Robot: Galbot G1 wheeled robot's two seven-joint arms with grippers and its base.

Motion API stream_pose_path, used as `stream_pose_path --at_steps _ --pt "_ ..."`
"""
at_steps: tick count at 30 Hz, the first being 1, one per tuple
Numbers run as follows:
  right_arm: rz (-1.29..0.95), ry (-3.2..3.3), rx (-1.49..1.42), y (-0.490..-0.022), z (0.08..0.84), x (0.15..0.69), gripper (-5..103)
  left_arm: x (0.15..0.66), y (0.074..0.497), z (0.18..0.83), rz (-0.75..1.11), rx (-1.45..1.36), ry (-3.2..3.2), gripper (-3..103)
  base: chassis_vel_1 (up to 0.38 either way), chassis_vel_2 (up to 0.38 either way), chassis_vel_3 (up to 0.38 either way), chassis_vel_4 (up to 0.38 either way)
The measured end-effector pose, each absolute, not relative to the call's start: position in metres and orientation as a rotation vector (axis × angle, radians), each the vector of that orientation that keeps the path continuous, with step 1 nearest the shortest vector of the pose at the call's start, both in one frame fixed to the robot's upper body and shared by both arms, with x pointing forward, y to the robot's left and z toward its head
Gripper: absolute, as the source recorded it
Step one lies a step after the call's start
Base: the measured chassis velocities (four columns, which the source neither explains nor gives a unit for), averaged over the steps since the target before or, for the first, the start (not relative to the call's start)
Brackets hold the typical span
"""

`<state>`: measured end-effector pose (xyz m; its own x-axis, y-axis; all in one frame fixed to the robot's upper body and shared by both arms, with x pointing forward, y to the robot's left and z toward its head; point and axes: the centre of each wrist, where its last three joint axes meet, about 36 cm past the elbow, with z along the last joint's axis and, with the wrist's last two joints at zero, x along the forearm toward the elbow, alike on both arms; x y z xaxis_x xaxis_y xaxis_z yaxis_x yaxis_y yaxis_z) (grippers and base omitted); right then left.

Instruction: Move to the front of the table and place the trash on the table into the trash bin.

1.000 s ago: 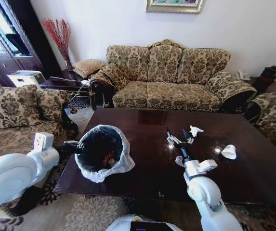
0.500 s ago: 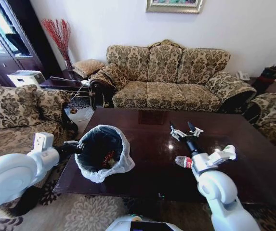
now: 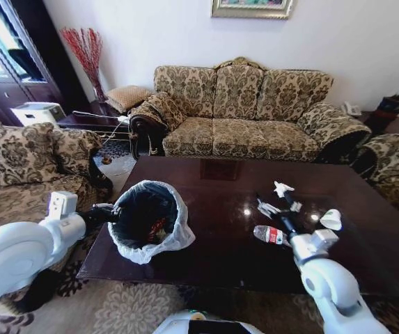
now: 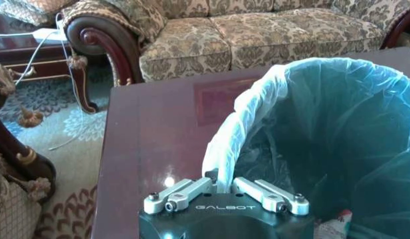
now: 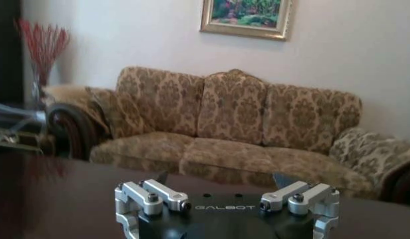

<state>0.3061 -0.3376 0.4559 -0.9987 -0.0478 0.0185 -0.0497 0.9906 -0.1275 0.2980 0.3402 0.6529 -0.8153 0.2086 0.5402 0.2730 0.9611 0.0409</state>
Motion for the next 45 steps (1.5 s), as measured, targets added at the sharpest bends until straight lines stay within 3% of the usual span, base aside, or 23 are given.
stream_pose_path --at_steps 6,7,12,16,24,35,39,40,43,44,45 --pt "0.307 -3.131 0.283 -0.414 0.423 0.296 100 0.298 0.340 0.653 -0.157 -0.340 -2.554 0 0.000 0.000 0.000 0.000" --pt "0.309 -3.098 0.415 -0.452 0.415 0.296 100 0.298 0.340 0.653 -0.157 -0.340 -2.554 0 0.000 0.000 0.000 0.000" --pt "0.165 -2.998 0.712 -0.524 0.397 0.294 100 0.298 0.340 0.653 -0.157 -0.340 -2.555 0 0.000 0.000 0.000 0.000" --pt "0.144 -2.931 0.846 -0.555 0.383 0.294 100 0.298 0.340 0.653 -0.157 -0.340 -2.555 0 0.000 0.000 0.000 0.000" --pt "0.230 -2.809 0.937 -0.564 0.345 0.310 100 0.298 0.340 0.653 -0.157 -0.340 -2.555 0 0.000 0.000 0.000 0.000" --pt "0.366 -2.706 0.972 -0.544 0.328 0.334 101 0.298 0.340 0.653 -0.157 -0.340 -2.555 0 0.000 0.000 0.000 0.000" --pt "0.361 -2.710 0.982 -0.538 0.328 0.335 91 0.298 0.340 0.653 -0.157 -0.340 -2.555 0 0.000 0.000 0.000 0.000" --pt "0.359 -2.711 0.988 -0.537 0.328 0.335 80 0.298 0.340 0.653 -0.157 -0.340 -2.555 0 0.000 0.000 0.000 0.000" --pt "0.353 -2.711 0.997 -0.534 0.328 0.334 80 0.298 0.340 0.653 -0.157 -0.340 -2.555 0 0.000 0.000 0.000 0.000" --pt "0.350 -2.713 1.001 -0.533 0.328 0.334 70 0.298 0.340 0.653 -0.157 -0.340 -2.555 0 0.000 0.000 0.000 0.000" --pt "0.344 -2.716 1.005 -0.531 0.328 0.333 70 0.298 0.340 0.653 -0.157 -0.340 -2.555 0 0.000 0.000 0.000 0.000"
